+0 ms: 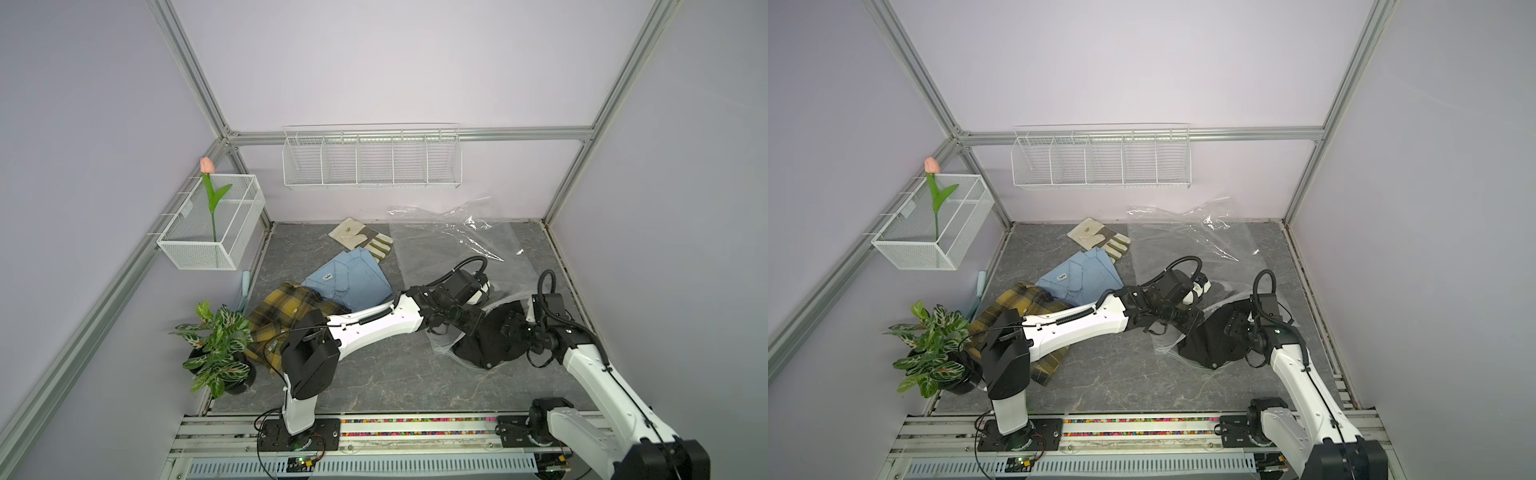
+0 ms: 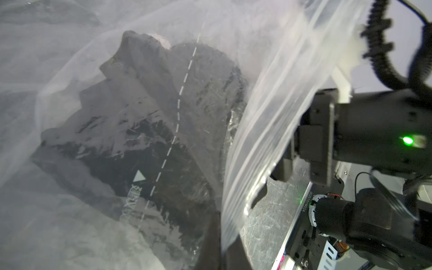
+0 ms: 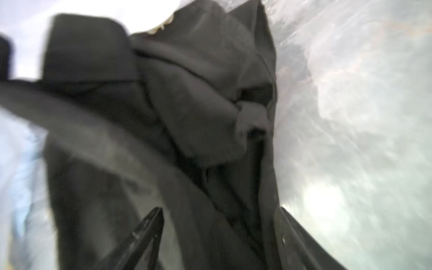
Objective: Place the folded shirt into the vacuum bag
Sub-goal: Place the shirt in the vacuum bag.
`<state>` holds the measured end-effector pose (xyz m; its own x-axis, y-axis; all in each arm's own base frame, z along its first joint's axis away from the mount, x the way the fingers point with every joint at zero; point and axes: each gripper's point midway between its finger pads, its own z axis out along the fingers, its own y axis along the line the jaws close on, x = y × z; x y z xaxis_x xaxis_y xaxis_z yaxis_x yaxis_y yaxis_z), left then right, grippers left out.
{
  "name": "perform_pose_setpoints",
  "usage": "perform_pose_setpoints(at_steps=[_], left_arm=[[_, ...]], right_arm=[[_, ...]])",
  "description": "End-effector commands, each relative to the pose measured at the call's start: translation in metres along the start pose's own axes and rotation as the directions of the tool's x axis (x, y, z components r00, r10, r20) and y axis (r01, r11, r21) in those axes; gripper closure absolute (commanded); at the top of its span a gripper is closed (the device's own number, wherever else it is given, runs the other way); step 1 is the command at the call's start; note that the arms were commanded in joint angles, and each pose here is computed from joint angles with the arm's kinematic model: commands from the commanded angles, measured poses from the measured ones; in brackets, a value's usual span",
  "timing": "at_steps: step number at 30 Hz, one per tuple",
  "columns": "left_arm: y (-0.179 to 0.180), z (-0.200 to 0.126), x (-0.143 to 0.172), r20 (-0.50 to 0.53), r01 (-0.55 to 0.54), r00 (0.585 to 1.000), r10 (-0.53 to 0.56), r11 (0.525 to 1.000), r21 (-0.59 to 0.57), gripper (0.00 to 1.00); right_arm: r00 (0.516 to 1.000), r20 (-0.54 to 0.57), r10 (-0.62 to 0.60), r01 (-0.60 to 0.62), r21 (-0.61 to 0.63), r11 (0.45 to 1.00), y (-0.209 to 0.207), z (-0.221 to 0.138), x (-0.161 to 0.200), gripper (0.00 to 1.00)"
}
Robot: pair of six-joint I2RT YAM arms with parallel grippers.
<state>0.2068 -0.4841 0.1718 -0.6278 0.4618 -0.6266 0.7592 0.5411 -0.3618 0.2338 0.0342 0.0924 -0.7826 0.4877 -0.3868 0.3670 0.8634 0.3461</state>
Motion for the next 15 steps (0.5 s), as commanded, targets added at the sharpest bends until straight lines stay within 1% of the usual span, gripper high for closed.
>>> perform_pose_setpoints(at_steps=[1,5,7,10,12,14,15], left_arm=[[0.006,0.005,-0.014,0.048,0.023,0.999,-0.023,1.000,0.000,1.00],[0.003,0.008,-0.022,0.062,0.021,0.998,-0.022,1.000,0.018,1.00],[0.002,0.010,-0.026,0.066,0.018,0.998,-0.019,1.000,0.023,1.00],[0.008,0.013,-0.033,0.077,0.032,0.997,-0.033,0.999,0.018,1.00],[0.011,0.012,-0.040,0.095,0.043,0.994,-0.045,0.999,0.023,1.00],[0.011,0.009,-0.049,0.119,0.044,0.992,-0.048,0.998,0.034,1.00],[0.010,0.008,-0.052,0.125,0.041,0.991,-0.045,0.998,0.037,1.00]], right_arm=[[0.997,-0.064,0.044,-0.040,0.052,0.998,-0.011,-0.023,0.022,0.20],[0.997,-0.049,0.053,-0.051,0.037,0.998,-0.006,-0.045,0.024,0.17],[0.998,-0.030,0.051,-0.050,0.014,0.999,0.003,-0.057,0.016,0.17],[0.995,-0.084,0.045,-0.045,-0.002,0.999,0.015,-0.067,0.026,0.22],[0.992,-0.114,0.048,-0.052,-0.041,0.998,0.026,-0.063,0.040,0.23],[0.987,-0.138,0.081,-0.094,-0.089,0.992,0.034,-0.047,0.056,0.24],[0.981,-0.161,0.105,-0.120,-0.088,0.989,0.032,-0.037,0.065,0.24]])
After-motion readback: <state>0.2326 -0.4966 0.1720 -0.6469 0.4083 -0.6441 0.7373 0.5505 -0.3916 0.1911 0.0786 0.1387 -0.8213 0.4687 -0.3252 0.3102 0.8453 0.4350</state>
